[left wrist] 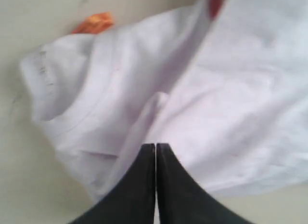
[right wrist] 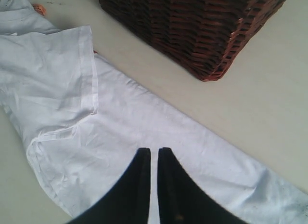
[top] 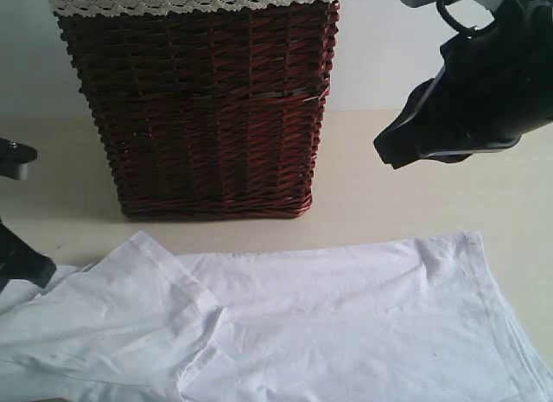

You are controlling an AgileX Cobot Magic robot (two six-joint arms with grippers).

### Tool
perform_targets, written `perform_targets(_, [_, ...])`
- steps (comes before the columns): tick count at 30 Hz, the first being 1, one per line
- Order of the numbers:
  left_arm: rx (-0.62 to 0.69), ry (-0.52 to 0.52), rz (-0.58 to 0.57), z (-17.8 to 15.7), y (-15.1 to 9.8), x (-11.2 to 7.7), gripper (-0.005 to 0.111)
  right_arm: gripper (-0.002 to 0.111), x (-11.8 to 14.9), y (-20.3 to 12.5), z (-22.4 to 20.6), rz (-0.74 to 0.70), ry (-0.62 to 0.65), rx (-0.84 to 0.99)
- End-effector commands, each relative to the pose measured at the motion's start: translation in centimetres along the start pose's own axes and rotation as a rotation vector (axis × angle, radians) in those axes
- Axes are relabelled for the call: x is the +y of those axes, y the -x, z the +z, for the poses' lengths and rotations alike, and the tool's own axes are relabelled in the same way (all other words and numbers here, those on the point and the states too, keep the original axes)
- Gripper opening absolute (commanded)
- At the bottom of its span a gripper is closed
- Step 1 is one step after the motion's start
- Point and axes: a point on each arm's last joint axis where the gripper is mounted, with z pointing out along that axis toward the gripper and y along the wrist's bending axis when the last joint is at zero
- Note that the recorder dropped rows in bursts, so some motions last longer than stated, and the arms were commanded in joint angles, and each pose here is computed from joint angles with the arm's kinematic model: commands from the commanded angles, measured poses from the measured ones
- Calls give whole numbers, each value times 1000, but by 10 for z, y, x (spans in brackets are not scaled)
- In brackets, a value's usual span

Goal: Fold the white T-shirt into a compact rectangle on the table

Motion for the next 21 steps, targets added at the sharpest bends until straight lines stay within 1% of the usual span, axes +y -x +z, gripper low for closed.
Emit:
perform_targets(1, [-17,-198,100,4,-5,-20,0,8,0,2,-3,-7,-6,-17])
perform_targets(4, [52,-212,94,22,-13,-24,0,8,0,2,-3,-7,-6,-17])
perform_targets(5, [133,-209,102,35,-18,-25,0,8,0,2,-3,-7,-6,-17])
perform_targets(7, [211,-198,120,51,-19,-26,0,8,0,2,-3,-7,-6,-17])
perform_targets(12, [251,-173,130,66,-18,-26,0,8,0,2,-3,-7,-6,-17])
perform_targets(17, [246,-128,130,67,-12,-22,0,8,0,2,-3,-7,-6,-15])
perform_targets(18, [251,-123,118,63,-8,-21,0,8,1,2,-3,-7,-5,-13])
perform_targets(19, [235,-119,84,58,-4,-20,0,8,1,2,-3,-7,-4,-10])
perform_targets(21, [54,-113,18,29,4,-14,0,8,1,1,-3,-7,0,0])
